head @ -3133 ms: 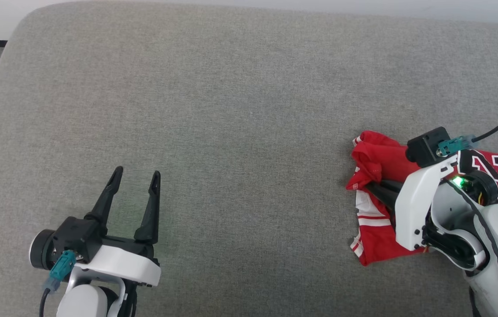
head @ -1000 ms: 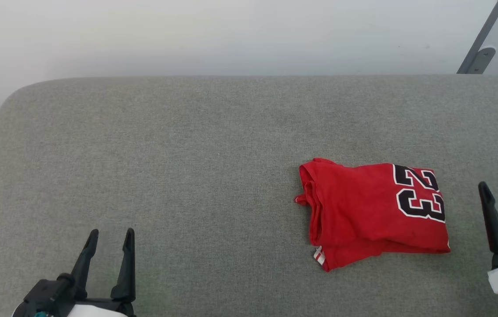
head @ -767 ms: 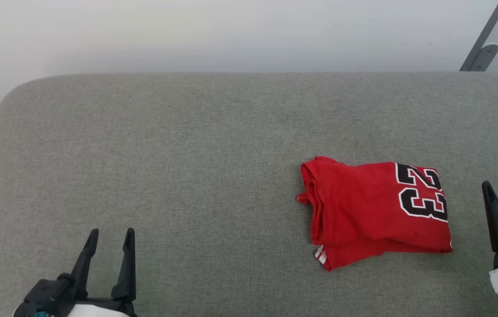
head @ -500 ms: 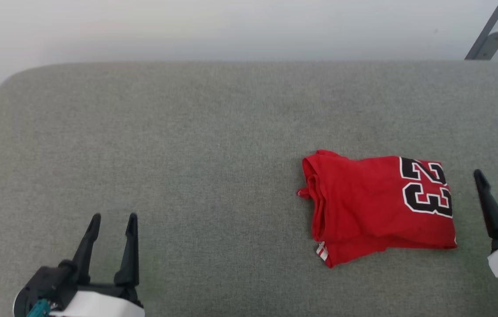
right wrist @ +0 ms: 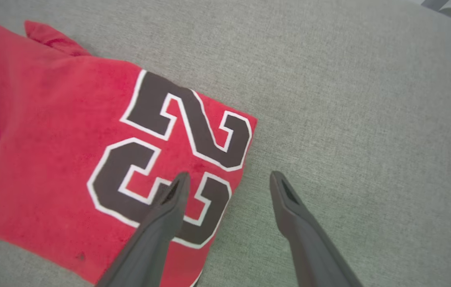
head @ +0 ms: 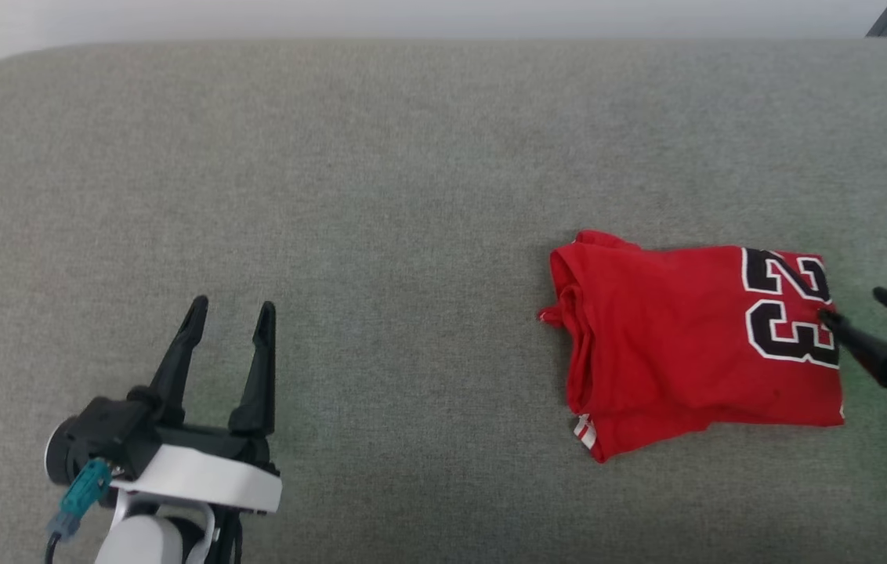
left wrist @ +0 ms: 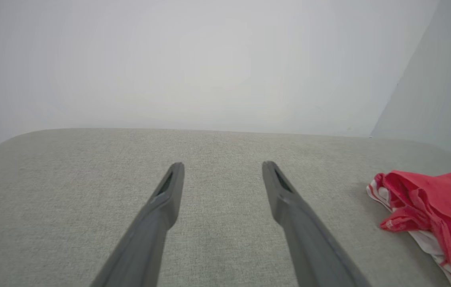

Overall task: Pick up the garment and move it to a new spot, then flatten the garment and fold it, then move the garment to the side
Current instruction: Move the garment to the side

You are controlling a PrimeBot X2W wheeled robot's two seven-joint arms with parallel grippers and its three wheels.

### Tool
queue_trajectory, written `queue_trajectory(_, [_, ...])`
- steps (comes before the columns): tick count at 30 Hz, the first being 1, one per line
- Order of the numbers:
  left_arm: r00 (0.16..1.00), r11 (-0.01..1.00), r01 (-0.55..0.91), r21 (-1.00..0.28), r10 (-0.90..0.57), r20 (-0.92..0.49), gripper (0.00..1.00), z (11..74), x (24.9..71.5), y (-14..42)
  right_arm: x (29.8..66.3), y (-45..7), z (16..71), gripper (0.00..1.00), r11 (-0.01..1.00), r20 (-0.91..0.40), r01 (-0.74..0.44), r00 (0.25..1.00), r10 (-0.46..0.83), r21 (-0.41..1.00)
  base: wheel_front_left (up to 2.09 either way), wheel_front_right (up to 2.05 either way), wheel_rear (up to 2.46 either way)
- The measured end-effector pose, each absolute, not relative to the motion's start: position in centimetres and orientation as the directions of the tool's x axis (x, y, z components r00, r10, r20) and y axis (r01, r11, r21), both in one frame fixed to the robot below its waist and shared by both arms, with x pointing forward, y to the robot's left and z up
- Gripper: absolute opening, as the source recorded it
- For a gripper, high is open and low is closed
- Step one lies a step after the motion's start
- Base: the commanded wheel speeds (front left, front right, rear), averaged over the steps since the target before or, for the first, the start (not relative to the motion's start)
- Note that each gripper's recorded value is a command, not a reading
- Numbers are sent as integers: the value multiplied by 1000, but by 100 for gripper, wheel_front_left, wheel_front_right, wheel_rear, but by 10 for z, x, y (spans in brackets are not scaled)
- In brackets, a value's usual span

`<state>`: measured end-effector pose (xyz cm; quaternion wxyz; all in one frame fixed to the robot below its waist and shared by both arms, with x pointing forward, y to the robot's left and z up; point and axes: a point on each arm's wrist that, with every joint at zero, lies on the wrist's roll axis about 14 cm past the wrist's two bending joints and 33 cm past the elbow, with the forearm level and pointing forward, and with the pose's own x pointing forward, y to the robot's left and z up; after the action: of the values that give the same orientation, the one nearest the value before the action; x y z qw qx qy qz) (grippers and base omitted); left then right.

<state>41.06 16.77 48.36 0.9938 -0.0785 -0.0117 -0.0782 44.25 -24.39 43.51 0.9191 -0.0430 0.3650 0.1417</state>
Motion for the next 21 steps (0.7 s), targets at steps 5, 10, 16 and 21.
queue_trajectory(5, [987, 975, 160, -155, -159, 19, 100, 476, 421, 166, 434, -241, 400, 100, 955, -796, -283, 555, 240, 91, 0, 0, 0])
queue_trajectory(10, [988, 976, 153, -155, -156, -7, 100, 464, 431, 168, 442, -234, 381, 100, 951, -820, -284, 510, 258, 123, 0, 0, 0])
queue_trajectory(16, [987, 976, 148, -156, -156, -36, 100, 451, 437, 169, 449, -229, 367, 64, 949, -830, -286, 490, 266, 136, 0, 0, 0])
queue_trajectory(21, [985, 975, 155, -156, -164, -48, 100, 445, 441, 167, 454, -225, 364, 0, 948, -816, -280, 507, 278, 150, 0, 0, 0])
